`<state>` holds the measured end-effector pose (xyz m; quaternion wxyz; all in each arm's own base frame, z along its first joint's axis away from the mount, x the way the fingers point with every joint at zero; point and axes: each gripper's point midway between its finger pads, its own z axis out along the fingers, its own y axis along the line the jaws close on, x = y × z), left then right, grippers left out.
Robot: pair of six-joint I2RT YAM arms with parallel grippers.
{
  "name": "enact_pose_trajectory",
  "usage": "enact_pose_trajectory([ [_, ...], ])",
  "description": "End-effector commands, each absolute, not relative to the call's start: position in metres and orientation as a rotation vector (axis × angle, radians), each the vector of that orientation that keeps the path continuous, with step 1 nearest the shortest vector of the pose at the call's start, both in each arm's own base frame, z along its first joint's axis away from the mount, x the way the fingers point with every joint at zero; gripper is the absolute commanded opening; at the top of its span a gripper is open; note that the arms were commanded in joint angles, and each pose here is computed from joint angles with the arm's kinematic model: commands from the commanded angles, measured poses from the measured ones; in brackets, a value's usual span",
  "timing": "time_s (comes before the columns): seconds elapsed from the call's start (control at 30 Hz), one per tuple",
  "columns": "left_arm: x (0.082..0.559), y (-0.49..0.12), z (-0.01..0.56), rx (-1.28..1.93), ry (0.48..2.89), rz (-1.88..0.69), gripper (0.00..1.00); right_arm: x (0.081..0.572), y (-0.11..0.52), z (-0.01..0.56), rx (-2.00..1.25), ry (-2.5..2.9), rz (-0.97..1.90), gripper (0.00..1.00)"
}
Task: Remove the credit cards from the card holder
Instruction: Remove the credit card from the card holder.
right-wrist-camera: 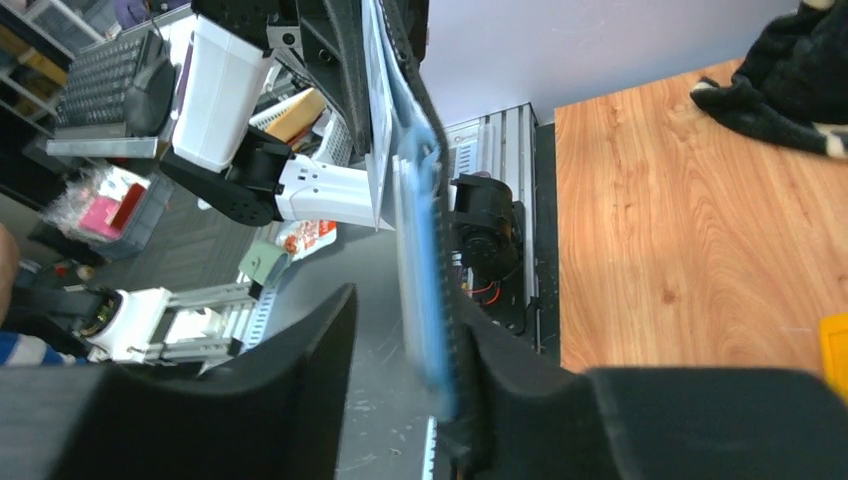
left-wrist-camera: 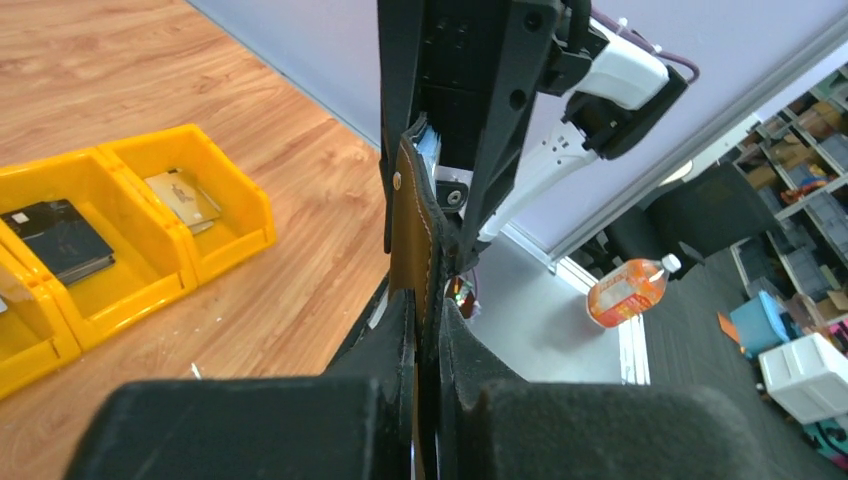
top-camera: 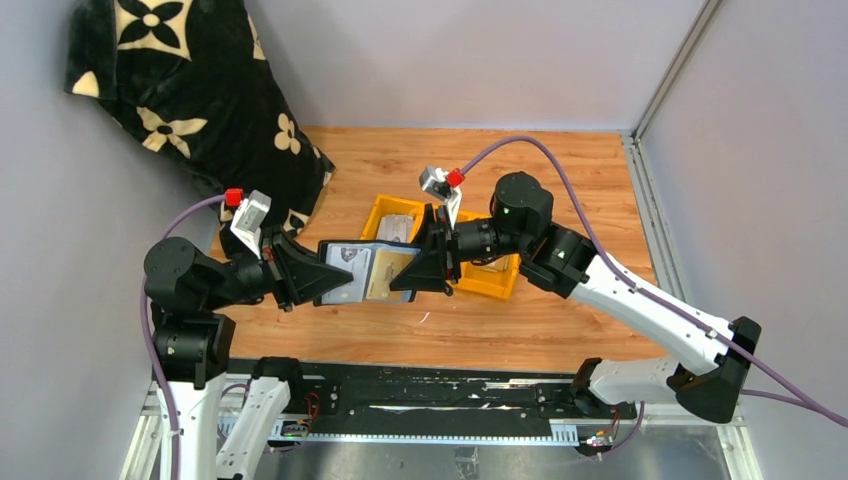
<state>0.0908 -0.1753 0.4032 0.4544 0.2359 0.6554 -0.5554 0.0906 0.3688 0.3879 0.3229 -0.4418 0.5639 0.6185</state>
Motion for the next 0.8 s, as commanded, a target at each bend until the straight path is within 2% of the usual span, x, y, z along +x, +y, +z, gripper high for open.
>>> enact_pose_trajectory([
  [0.0, 0.11, -0.173, 0.403, 0.486, 1.641, -1.35, 0.0, 0.102, 0.356, 0.402, -1.112, 1.451, 1.599, 0.47],
  [0.1, 0.122, -0.169, 0.397, 0.428, 1.671, -1.305, 0.0, 0.122, 0.348, 0.403, -1.03, 1.519, 1.533, 0.6],
  [0.2, 0.135, -0.164, 0.388, 0.365, 1.719, -1.247, 0.0, 0.152, 0.333, 0.406, -0.888, 1.597, 1.422, 0.66],
  [0.3, 0.148, -0.156, 0.38, 0.301, 1.754, -1.158, 0.0, 0.176, 0.318, 0.41, -0.747, 1.659, 1.322, 0.67],
  [0.43, 0.164, -0.144, 0.373, 0.206, 1.773, -1.05, 0.0, 0.179, 0.312, 0.417, -0.687, 1.665, 1.307, 0.68],
  [0.77, 0.175, -0.144, 0.37, 0.168, 1.799, -1.07, 0.0, 0.146, 0.347, 0.431, -0.749, 1.562, 1.641, 0.7],
])
